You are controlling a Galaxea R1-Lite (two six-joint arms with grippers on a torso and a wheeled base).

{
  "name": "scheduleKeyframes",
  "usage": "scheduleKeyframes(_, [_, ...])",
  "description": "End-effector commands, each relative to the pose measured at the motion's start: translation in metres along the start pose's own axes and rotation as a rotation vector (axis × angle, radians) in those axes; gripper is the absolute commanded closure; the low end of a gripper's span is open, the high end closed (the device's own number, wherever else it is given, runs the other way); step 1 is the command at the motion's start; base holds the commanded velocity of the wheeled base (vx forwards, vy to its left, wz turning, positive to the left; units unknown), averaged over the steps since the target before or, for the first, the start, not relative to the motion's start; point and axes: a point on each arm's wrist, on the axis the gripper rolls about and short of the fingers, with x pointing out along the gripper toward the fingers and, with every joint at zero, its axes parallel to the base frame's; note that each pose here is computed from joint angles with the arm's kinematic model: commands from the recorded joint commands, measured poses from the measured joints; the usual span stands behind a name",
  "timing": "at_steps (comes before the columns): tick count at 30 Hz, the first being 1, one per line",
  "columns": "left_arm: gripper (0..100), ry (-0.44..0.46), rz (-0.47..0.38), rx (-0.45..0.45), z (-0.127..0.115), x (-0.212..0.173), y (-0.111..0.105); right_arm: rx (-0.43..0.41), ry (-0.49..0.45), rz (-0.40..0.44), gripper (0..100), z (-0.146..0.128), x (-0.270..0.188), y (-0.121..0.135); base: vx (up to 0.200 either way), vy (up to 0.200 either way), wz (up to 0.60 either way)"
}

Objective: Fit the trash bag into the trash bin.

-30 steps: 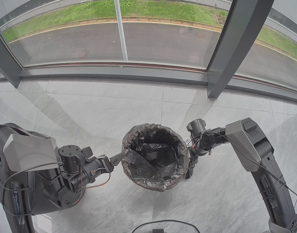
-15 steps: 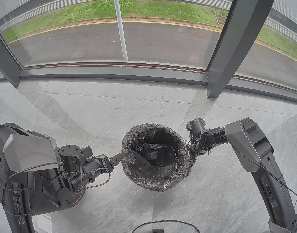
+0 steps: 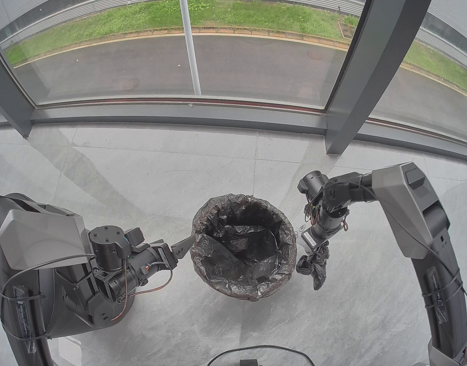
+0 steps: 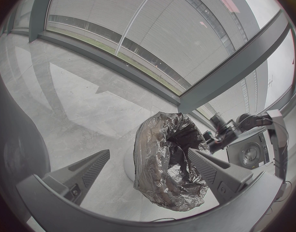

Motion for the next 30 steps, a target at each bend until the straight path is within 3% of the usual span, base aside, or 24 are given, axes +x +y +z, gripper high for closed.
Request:
scheduleKeyframes(1, [0,-0.017,-0.011,0.004,0.005,-0.004,-0.005,-0.084,-0.063,0.072,100,-0.002,-0.127,-0.013,0.0,0.0,0.0])
scheduleKeyframes(5, [0,-0.007,-0.023,0.005,0.003,-0.005,-0.009,-0.287,0.131,0.166,100,-0.044,-0.206,0.002,0.0,0.0,0.0])
scheduleKeyframes(7, [0,-0.005,-0.023,0.005,0.003,-0.005,-0.009,-0.29,0.141,0.168,100,-0.045,-0.208,0.002,0.0,0.0,0.0])
scheduleKeyframes(8, [0,-0.001,-0.03,0.009,0.002,-0.005,-0.012,-0.349,0.318,0.241,100,-0.068,-0.225,0.012,0.0,0.0,0.0])
scheduleKeyframes(9, [0,-0.002,-0.032,0.01,0.002,-0.005,-0.013,-0.352,0.329,0.248,100,-0.069,-0.226,0.012,0.0,0.0,0.0])
scheduleKeyframes(10, [0,-0.003,-0.034,0.01,0.003,-0.008,-0.014,-0.333,0.42,0.328,100,-0.078,-0.231,0.018,0.0,0.0,0.0])
scheduleKeyframes(11, [0,-0.004,-0.035,0.009,0.003,-0.008,-0.014,-0.306,0.422,0.347,100,-0.078,-0.231,0.02,0.0,0.0,0.0])
scheduleKeyframes(13, [0,-0.009,-0.038,0.01,0.005,-0.009,-0.015,-0.143,0.45,0.385,100,-0.076,-0.231,0.035,0.0,0.0,0.0])
scheduleKeyframes(14, [0,-0.009,-0.038,0.01,0.005,-0.009,-0.015,-0.087,0.446,0.381,100,-0.075,-0.231,0.041,0.0,0.0,0.0])
scheduleKeyframes(15, [0,-0.011,-0.04,0.01,0.006,-0.01,-0.015,0.033,0.414,0.366,100,-0.068,-0.228,0.054,0.0,0.0,0.0])
scheduleKeyframes(16, [0,-0.011,-0.04,0.01,0.006,-0.01,-0.015,0.033,0.414,0.366,100,-0.068,-0.228,0.054,0.0,0.0,0.0])
scheduleKeyframes(17, [0,-0.011,-0.04,0.009,0.006,-0.009,-0.015,0.189,0.352,0.356,100,-0.056,-0.217,0.07,0.0,0.0,0.0])
scheduleKeyframes(18, [0,-0.01,-0.04,0.008,0.005,-0.009,-0.015,0.231,0.342,0.352,100,-0.052,-0.212,0.075,0.0,0.0,0.0])
scheduleKeyframes(20, [0,-0.01,-0.04,0.008,0.005,-0.009,-0.015,0.231,0.342,0.352,100,-0.052,-0.212,0.075,0.0,0.0,0.0])
scheduleKeyframes(25, [0,-0.008,-0.04,0.01,0.005,-0.009,-0.015,0.387,0.23,0.38,100,-0.03,-0.184,0.1,0.0,0.0,0.0])
scheduleKeyframes(30, [0,-0.004,-0.038,0.009,0.004,-0.008,-0.014,0.408,0.053,0.419,100,-0.005,-0.153,0.123,0.0,0.0,0.0])
